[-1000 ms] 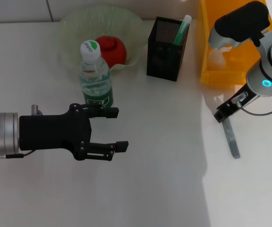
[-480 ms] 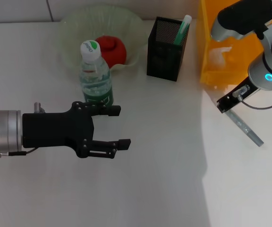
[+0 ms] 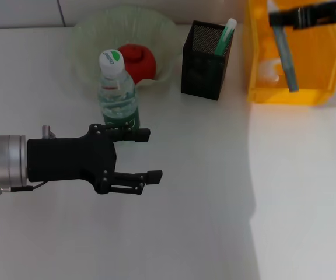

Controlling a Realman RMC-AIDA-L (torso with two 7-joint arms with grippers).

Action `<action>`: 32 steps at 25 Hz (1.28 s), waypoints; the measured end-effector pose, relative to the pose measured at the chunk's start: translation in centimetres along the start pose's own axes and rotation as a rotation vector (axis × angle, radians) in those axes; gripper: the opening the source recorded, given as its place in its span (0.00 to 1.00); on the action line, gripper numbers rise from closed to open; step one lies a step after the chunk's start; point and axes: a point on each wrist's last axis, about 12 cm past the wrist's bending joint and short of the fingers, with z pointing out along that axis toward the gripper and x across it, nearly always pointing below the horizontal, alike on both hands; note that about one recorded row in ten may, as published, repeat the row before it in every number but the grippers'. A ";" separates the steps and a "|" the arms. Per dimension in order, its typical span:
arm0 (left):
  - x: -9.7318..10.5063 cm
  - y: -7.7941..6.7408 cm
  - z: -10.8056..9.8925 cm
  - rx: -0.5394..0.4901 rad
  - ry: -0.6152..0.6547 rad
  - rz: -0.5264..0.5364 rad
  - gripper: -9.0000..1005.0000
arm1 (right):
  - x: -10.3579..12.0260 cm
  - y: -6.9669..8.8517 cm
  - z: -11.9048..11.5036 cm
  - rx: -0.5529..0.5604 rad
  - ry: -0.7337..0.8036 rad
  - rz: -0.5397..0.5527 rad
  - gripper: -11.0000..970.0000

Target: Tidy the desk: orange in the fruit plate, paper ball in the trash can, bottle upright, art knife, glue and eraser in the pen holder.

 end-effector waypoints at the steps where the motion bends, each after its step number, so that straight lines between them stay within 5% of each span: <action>1: 0.0 0.0 0.0 0.000 -0.001 0.002 0.86 | -0.6 -0.5 -1.1 -0.032 -0.112 0.030 0.15; 6: 0.0 0.0 0.2 0.000 -0.005 0.004 0.86 | -0.3 -3.6 -0.2 -0.178 -0.392 0.124 0.15; 12: -0.3 0.1 0.3 0.001 -0.021 0.013 0.86 | 2.3 -6.8 6.0 -0.296 -0.565 0.314 0.14; 15: -0.4 0.1 0.5 0.003 -0.028 0.019 0.86 | 3.0 -6.5 9.3 -0.255 -0.571 0.327 0.14; 23: -0.3 0.0 0.5 0.004 -0.030 0.011 0.86 | 2.8 -4.8 13.3 -0.156 -0.485 0.314 0.16; 32: 0.6 -0.3 0.3 -0.005 -0.028 -0.028 0.86 | 2.7 -4.0 13.6 -0.184 -0.474 0.244 0.18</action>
